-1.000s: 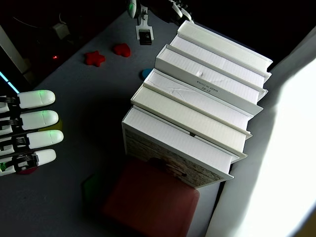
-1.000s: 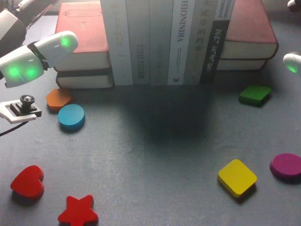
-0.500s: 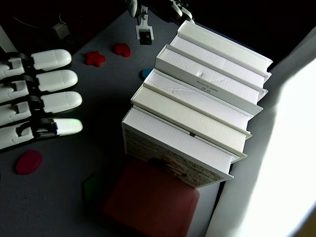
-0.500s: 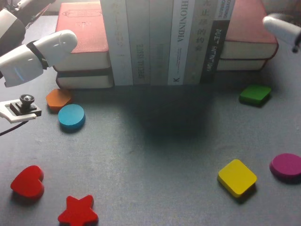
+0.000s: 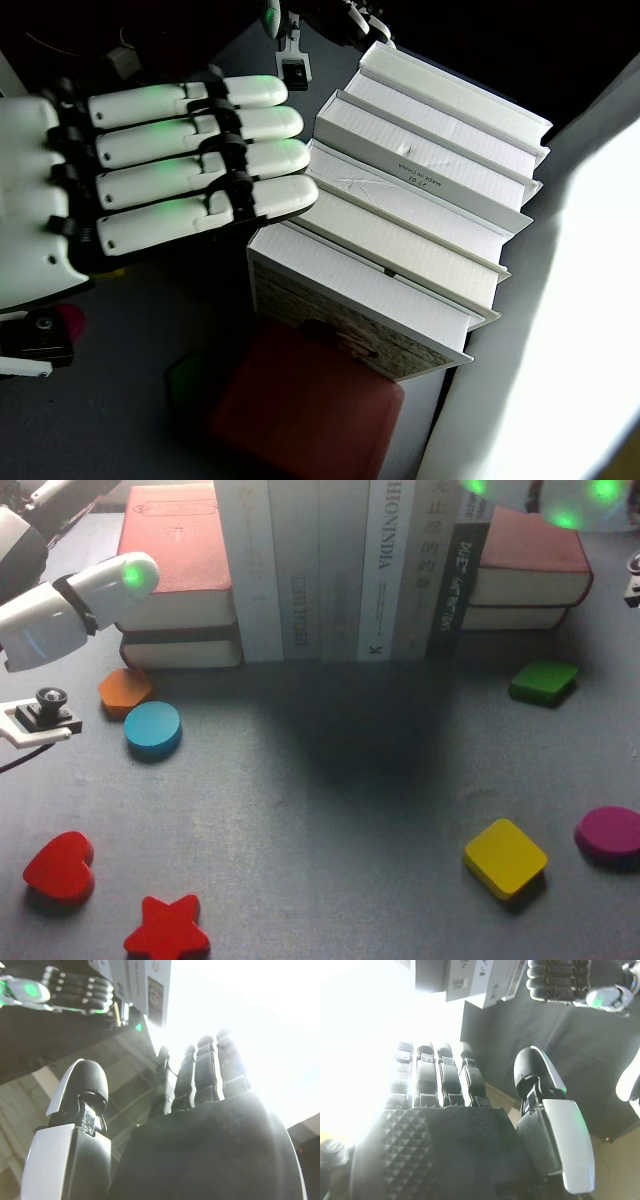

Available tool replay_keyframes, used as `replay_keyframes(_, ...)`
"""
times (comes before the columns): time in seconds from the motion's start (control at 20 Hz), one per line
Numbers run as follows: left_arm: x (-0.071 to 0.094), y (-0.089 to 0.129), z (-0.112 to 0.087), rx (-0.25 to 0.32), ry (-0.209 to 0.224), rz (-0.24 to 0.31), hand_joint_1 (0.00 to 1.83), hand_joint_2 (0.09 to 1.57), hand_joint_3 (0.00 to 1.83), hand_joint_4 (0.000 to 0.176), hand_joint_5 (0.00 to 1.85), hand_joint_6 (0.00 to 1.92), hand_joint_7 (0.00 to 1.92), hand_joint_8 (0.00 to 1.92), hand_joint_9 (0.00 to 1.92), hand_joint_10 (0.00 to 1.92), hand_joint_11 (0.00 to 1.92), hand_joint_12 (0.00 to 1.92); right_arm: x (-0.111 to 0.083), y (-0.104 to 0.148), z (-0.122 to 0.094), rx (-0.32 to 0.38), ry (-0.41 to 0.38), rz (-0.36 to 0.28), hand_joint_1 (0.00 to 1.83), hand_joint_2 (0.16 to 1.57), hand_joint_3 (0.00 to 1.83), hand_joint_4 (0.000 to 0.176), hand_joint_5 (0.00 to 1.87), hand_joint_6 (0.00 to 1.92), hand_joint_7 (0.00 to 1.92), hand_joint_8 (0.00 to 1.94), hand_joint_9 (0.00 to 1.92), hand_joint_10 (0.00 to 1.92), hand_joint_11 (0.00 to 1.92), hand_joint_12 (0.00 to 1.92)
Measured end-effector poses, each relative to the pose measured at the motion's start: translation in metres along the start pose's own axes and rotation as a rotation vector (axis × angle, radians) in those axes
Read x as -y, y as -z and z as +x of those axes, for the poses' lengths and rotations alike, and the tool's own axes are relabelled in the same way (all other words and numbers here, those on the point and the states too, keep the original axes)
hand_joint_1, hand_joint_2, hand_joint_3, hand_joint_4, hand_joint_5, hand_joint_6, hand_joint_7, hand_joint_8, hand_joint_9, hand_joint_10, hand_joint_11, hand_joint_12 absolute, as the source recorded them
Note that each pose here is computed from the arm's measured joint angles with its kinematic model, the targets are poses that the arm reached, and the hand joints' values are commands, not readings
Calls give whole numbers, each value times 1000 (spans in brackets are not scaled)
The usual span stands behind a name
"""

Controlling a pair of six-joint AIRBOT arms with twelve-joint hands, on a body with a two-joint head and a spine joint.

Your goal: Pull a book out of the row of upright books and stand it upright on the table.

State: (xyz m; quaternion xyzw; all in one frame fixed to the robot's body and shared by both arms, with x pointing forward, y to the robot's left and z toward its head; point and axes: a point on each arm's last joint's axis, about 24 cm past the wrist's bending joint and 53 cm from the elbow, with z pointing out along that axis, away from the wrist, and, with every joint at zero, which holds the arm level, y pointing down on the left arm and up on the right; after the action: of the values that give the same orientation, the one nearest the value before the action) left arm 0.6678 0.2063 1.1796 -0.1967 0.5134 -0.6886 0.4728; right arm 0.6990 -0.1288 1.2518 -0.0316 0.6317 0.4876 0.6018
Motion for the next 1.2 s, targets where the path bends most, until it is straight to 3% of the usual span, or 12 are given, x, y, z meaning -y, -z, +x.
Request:
replay_keyframes(0.1,0,0,0,1,0,2,405,1353,1,45,150,0,8,0,0,0,21,32,6,-7,5,-17,4,26,155,1378,0,4,327,125,0,0,0,0,0,0)
replay_keyframes(0.15,1,0,0,1,0,3,420,1356,1,29,160,3,12,2,0,0,22,45,9,-10,7,-25,10,36,103,1379,0,0,388,146,0,0,0,0,0,0)
replay_keyframes(0.25,0,0,1,-1,0,2,424,1357,1,23,163,3,13,2,0,0,18,46,14,-13,12,-40,10,54,81,1378,0,0,419,153,0,0,0,0,0,0)
replay_keyframes(0.3,0,0,0,0,0,2,425,1356,1,18,165,4,13,2,0,0,15,48,13,-14,11,-38,9,54,150,1377,0,0,594,240,27,8,0,0,0,0)
replay_keyframes(0.35,0,0,0,2,1,2,421,1355,0,22,171,1,21,1,0,0,2,109,13,-14,10,-35,7,52,141,1378,0,0,623,379,56,4,0,0,0,0)
replay_keyframes(0.6,0,0,-2,11,2,4,385,1353,0,27,177,2,12,2,0,0,0,150,-11,-11,12,-28,-4,-5,72,1367,6,0,544,567,135,5,0,0,0,0)
replay_keyframes(0.75,-1,3,-4,14,2,0,373,1345,0,34,176,1,8,0,0,0,0,117,-26,2,19,-43,7,-54,81,1366,0,0,507,825,138,0,0,0,0,0)
replay_keyframes(0.85,-2,4,-4,17,2,-6,366,1346,0,46,171,3,6,3,0,0,0,63,-32,17,26,-55,5,-79,1,1379,1,0,552,633,99,1,0,0,0,0)
replay_keyframes(0.95,-1,4,-5,19,2,-1,356,1346,0,59,168,1,5,1,0,0,0,59,-35,29,33,-64,-19,-100,0,1440,2,0,460,740,105,1,0,0,0,0)
replay_keyframes(1.0,-1,4,-5,20,2,-1,361,1347,0,54,172,0,9,0,0,0,0,177,-38,35,38,-73,-32,-114,0,1440,0,0,516,688,101,10,0,0,0,0)
replay_keyframes(1.15,-1,7,-6,24,4,1,343,1351,2,52,166,1,9,0,0,0,0,180,-45,45,50,-91,-60,-144,0,1450,3,0,613,580,107,6,0,0,0,0)
replay_keyframes(1.2,-2,7,-5,23,3,-2,360,1351,0,56,165,1,6,1,0,0,0,151,-48,47,52,-97,-68,-157,0,1485,4,0,600,715,136,8,0,0,0,0)
